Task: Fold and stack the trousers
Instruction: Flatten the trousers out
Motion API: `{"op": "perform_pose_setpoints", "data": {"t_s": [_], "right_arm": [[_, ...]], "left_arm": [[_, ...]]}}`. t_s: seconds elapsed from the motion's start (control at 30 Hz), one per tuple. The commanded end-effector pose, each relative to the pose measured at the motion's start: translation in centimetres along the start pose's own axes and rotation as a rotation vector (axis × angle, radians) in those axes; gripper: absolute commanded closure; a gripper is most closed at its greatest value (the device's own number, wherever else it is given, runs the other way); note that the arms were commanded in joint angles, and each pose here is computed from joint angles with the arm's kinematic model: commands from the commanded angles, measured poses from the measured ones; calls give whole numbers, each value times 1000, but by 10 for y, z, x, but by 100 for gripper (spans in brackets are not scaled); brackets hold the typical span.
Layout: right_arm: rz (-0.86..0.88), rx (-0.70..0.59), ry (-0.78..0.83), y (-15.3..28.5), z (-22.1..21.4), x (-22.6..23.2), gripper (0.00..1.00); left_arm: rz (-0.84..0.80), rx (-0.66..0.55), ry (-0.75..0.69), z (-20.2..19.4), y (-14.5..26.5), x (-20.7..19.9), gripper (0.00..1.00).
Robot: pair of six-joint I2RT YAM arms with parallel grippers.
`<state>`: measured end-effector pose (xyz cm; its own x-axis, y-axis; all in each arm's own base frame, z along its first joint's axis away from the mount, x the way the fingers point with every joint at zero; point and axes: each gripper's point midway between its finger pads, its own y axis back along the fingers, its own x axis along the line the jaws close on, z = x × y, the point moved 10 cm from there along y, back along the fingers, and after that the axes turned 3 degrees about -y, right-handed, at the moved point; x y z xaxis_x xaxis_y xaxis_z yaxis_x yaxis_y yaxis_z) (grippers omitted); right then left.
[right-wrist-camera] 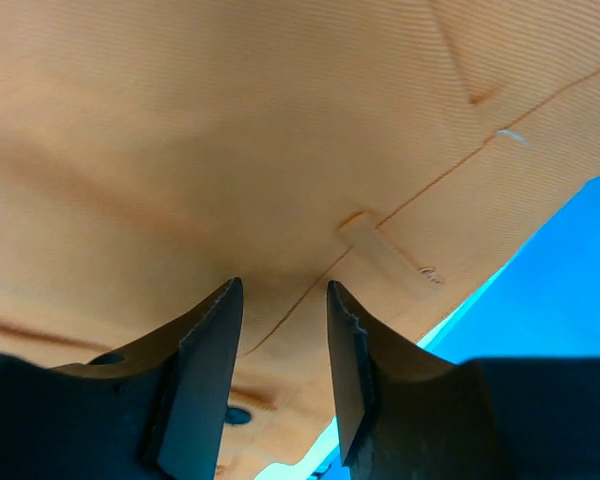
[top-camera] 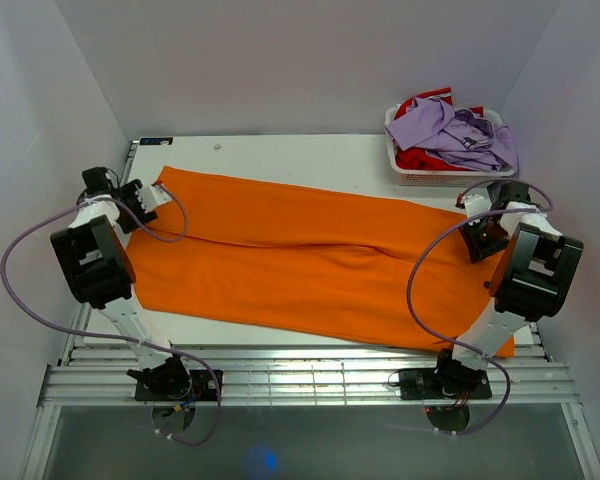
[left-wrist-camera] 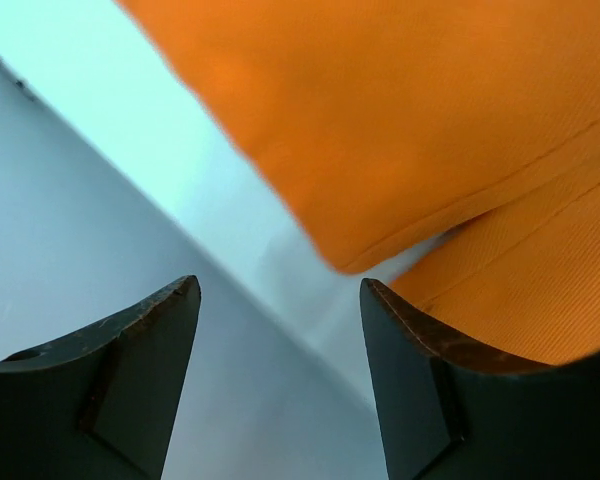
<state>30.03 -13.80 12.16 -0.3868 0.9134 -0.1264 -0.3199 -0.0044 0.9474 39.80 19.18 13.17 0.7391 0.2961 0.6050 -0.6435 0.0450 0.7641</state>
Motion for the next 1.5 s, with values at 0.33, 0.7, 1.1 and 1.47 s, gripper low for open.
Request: {"op": "perform_pose_setpoints", "data": {"t_s": [0.33,0.7,1.1,1.47], "right_arm": [[150,-335,42,71,72,-18,42],[165,-128,98,10,69,26,54],[180,-18,232,-42,78,69,56],[271,-12,468,-22,58,99,56]], "left_arm": [[-77,-292,525,55,24,91,26],[-232,-213,735,98,-56,39,33],[-255,34,857,63,-73,-15,47],[-330,111,878,13,-15,-52,47]]}}
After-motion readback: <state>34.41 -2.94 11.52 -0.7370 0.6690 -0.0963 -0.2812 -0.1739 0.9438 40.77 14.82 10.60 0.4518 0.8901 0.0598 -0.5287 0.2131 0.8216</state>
